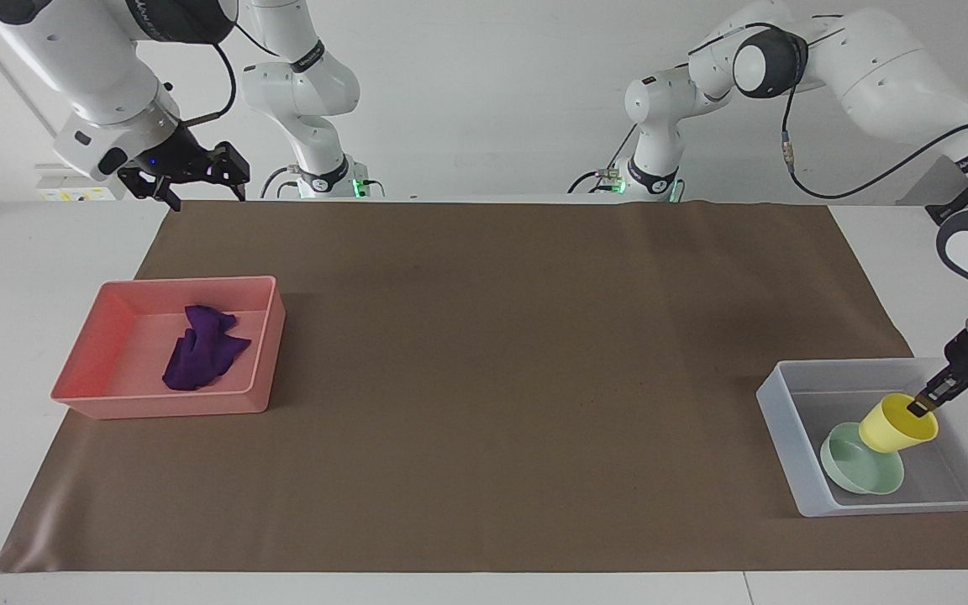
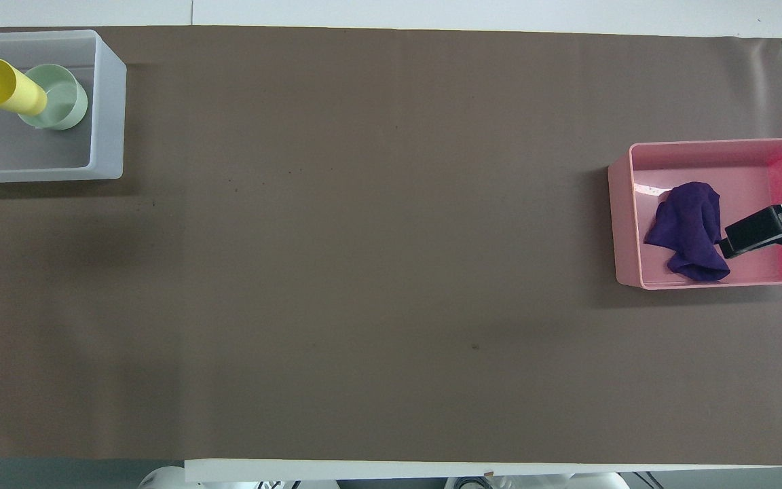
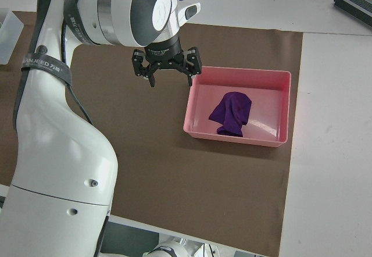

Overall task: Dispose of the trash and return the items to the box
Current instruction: 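Release the yellow cup inside the white box with the left gripper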

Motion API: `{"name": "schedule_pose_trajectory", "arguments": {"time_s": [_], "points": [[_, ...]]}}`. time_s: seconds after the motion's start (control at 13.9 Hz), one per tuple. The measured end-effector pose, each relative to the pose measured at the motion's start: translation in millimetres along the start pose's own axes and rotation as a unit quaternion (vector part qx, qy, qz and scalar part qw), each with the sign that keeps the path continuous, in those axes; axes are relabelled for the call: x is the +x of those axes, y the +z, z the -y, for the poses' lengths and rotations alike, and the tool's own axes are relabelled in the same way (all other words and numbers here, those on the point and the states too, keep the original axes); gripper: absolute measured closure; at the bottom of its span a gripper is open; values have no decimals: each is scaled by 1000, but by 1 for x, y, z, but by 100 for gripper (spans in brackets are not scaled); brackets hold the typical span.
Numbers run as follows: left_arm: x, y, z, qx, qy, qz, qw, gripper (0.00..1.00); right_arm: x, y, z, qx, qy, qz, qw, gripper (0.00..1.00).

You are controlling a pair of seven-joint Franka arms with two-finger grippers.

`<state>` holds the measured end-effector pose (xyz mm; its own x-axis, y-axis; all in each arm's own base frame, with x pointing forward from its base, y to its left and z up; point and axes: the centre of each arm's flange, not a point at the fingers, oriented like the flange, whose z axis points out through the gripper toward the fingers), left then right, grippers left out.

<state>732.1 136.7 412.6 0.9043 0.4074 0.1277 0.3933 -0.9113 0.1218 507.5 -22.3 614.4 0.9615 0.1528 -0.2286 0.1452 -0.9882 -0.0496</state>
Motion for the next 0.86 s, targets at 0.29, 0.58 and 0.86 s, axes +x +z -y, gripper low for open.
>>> {"name": "schedule_pose_trajectory", "arguments": {"time_s": [0.29, 0.58, 0.86], "points": [[6, 19, -2, -6, -1, -23, 1000, 88, 0, 1, 0, 0, 0, 1, 1000, 0], [0, 26, -30, 6, 30, -40, 999, 39, 0, 1, 1, 0, -1, 1, 1000, 0], [-17, -14, -57, 27, 61, -19, 998, 0, 0, 1, 1, 0, -1, 1, 1000, 0]]}}
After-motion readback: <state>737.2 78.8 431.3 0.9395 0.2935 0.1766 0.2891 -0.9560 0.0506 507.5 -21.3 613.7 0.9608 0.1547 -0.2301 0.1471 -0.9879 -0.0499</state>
